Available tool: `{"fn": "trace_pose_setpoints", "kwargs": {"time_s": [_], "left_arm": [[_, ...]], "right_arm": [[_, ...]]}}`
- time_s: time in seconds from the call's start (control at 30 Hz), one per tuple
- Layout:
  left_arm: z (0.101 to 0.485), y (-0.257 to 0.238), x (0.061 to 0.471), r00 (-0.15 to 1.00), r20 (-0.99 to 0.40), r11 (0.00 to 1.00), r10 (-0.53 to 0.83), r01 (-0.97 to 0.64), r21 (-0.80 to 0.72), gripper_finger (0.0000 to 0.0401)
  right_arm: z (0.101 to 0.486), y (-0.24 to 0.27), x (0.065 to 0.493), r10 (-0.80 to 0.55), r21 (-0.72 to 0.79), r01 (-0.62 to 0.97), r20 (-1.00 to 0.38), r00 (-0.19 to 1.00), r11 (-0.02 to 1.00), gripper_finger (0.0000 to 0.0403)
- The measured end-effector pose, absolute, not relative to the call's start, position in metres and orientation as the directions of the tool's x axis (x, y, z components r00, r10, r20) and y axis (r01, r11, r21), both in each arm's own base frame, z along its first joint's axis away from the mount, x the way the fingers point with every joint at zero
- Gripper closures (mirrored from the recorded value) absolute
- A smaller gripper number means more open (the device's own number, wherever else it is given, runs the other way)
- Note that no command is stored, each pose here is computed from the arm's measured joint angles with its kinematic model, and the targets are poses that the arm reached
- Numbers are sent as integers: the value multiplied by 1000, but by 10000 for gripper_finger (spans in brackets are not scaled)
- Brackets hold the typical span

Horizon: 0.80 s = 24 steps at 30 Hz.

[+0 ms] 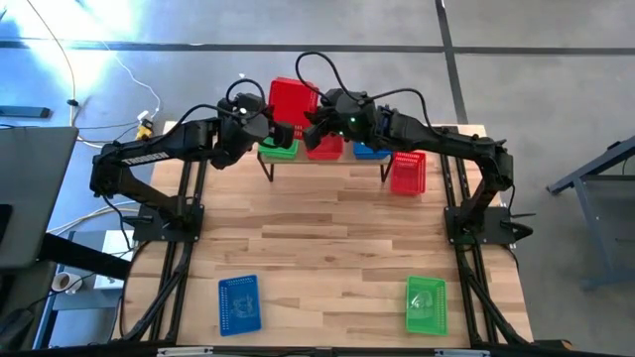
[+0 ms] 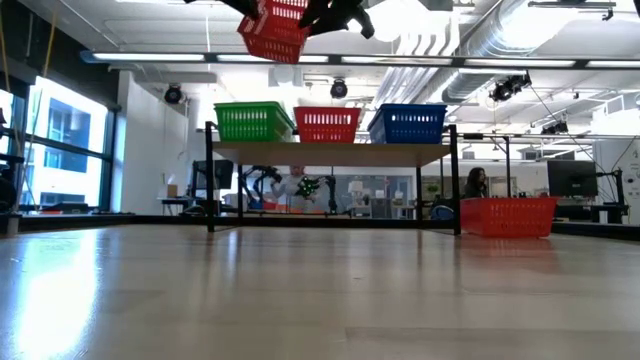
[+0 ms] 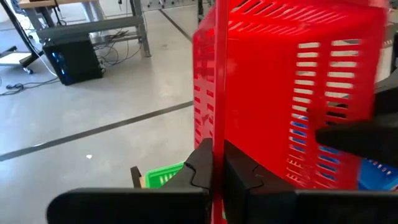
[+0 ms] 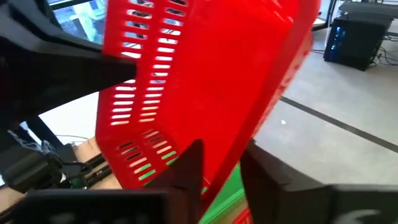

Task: Stack baskets on shelf by color
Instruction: Stack the left red bin on top of the red bin on the shelf

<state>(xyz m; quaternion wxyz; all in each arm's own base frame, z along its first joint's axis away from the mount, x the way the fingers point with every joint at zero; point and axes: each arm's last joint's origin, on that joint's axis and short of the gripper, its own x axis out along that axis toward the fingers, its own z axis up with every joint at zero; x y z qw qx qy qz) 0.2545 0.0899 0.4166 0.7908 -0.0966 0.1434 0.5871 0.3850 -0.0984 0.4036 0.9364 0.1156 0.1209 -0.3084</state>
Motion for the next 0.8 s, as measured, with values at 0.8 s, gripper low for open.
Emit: {"fn": "trace_pose_setpoints", "kwargs": {"time_s": [0.8], "left_arm": [[414, 87, 260, 458, -443, 500, 770, -866, -27, 246]], "right_arm": [[397, -112, 378, -614, 228, 704, -359, 703, 673, 403]]}}
